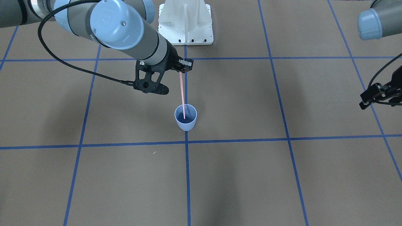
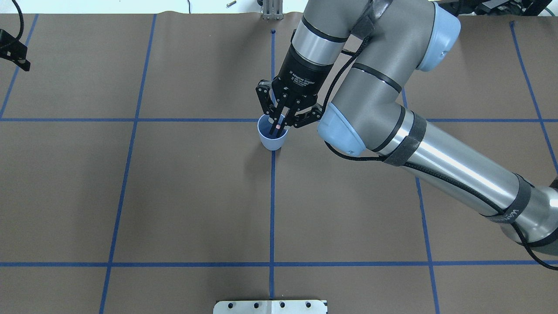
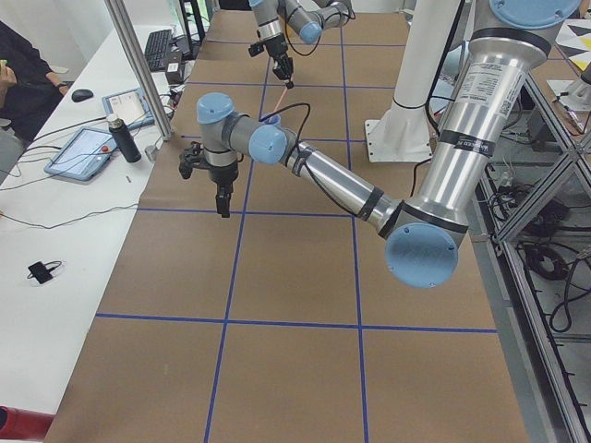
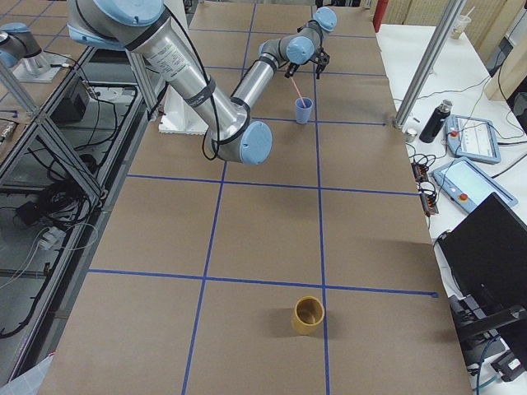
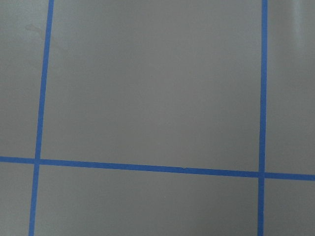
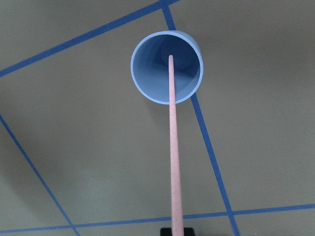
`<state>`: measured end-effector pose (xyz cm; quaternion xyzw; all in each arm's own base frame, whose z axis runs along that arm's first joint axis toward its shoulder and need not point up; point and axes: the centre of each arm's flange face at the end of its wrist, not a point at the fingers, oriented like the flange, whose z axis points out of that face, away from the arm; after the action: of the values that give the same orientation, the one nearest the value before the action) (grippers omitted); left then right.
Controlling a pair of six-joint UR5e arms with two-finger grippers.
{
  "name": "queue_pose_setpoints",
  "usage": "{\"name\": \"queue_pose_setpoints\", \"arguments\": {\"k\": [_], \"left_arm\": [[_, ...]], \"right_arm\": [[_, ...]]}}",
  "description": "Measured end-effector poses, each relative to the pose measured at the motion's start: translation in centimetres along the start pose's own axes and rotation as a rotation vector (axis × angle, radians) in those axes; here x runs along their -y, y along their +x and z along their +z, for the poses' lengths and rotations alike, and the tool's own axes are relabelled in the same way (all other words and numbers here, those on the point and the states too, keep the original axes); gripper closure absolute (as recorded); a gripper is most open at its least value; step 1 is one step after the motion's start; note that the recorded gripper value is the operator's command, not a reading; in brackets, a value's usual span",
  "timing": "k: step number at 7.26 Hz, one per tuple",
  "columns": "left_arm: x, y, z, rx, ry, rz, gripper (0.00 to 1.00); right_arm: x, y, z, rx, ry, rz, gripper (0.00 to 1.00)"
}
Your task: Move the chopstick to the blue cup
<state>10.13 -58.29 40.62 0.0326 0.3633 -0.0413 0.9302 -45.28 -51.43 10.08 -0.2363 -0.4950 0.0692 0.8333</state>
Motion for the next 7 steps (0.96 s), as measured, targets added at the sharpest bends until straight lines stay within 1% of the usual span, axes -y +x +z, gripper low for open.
{"name": "queue_pose_setpoints", "arguments": {"k": [1,2,4,5,6,7], "left_arm": [[0.0,-0.1,0.0,0.000,0.000,0.000,0.01],[0.0,-0.1,0.2,0.001,-0.003,-0.001,0.01],[0.0,-0.2,0.4,0.003,-0.007,-0.003,0.01],[0.0,-0.2,0.3,0.002,-0.005,-0.003,0.01],[0.0,-0.1,0.1,0.001,-0.001,-0.002,0.01],[0.0,-0.1,-0.1,0.000,0.003,-0.003,0.01]], "right_arm": [[0.7,0.0,1.0,-0.005,-0.005,-0.001,0.57],[1.3,0.1,1.8,-0.011,-0.009,-0.002,0.01],[1.6,0.0,2.9,-0.005,-0.007,-0.027,0.00],[1.8,0.0,2.9,0.001,0.026,-0.045,0.00],[2.4,0.3,2.3,0.003,0.103,-0.058,0.00],[3.6,1.5,0.6,0.005,0.188,-0.071,0.00]]}}
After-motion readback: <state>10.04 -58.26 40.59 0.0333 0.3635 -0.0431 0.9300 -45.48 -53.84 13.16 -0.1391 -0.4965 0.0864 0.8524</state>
